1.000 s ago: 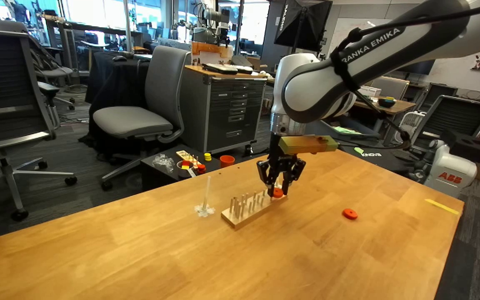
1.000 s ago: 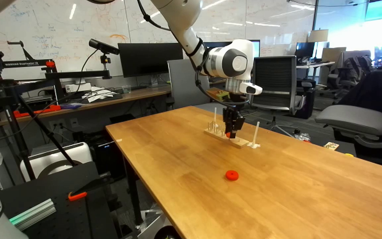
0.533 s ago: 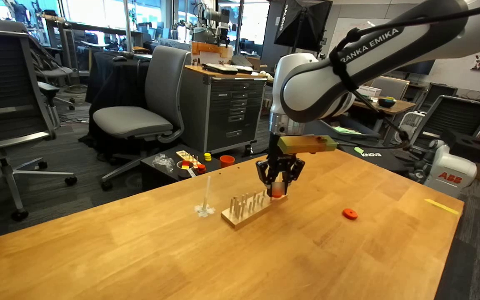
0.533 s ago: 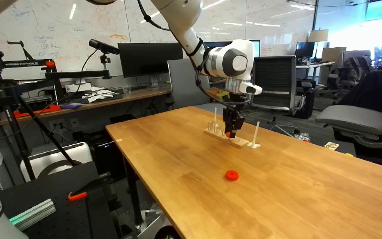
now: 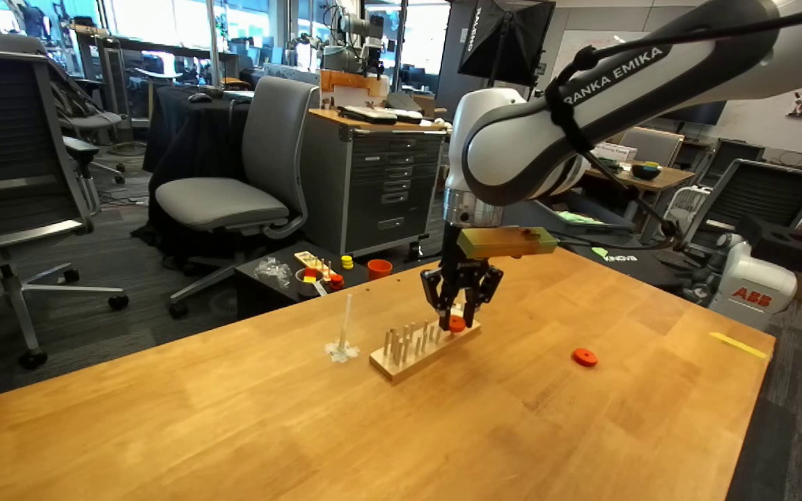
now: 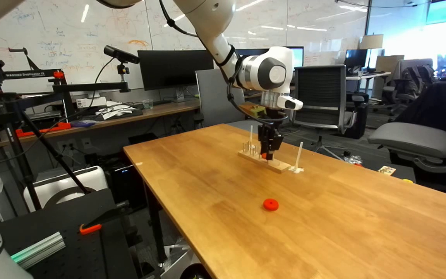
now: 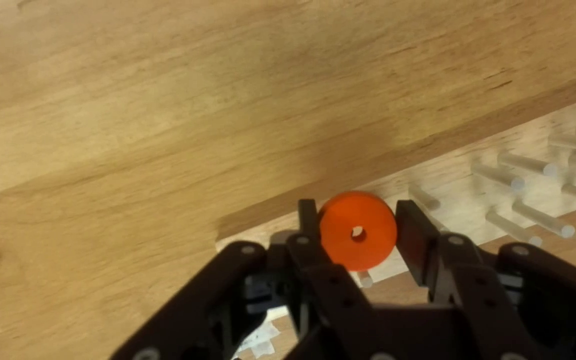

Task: Attach the orange disk on the left to the wooden rack

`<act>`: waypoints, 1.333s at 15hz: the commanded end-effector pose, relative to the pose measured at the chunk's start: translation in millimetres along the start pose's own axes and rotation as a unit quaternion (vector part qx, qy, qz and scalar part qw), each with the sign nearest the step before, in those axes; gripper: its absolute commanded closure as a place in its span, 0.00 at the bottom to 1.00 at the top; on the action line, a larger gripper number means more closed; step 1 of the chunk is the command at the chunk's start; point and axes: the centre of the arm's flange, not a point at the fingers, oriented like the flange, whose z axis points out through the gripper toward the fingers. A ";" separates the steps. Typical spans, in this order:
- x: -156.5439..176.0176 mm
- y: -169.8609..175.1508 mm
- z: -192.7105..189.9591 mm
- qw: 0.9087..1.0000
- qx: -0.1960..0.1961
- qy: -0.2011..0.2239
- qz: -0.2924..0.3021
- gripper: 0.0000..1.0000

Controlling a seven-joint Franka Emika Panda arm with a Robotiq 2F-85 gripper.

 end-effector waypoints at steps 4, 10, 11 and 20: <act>11.6 -4.6 -0.3 1.000 0.002 -0.008 0.003 0.82; 16.6 3.1 1.0 1.000 0.001 -0.012 0.009 0.82; 16.7 3.1 2.7 1.000 0.000 -0.013 0.009 0.82; 10.3 -2.6 0.1 1.000 -0.007 -0.021 -0.001 0.11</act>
